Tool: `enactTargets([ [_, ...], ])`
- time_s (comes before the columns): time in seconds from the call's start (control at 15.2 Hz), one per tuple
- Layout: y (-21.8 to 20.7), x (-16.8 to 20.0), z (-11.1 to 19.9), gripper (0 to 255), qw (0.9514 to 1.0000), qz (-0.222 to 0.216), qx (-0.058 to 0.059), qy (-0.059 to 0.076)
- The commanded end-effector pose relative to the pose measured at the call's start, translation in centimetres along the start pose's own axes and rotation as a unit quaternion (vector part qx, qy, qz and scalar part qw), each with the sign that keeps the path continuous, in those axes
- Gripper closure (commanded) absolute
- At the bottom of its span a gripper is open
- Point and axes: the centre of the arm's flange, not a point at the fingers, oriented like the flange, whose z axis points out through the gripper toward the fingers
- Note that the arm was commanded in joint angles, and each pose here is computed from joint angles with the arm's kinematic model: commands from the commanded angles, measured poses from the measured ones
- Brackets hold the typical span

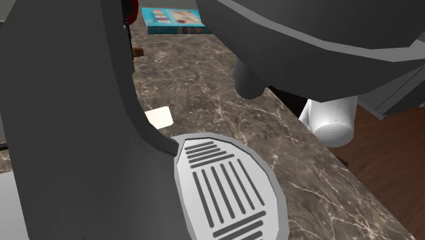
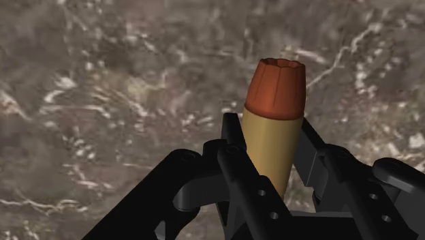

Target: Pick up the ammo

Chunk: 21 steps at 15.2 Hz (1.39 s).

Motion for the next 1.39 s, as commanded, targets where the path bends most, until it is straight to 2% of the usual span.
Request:
enactTargets([
  [0.0,0.1,0.0,0.1,255,1.0000,0.000,0.000,-0.001],
  [0.33,0.1,0.0,0.1,255,1.0000,0.000,0.000,-0.001],
  [1.32,0.1,-0.1,-7.8,255,1.0000,0.000,0.000,-0.001],
])
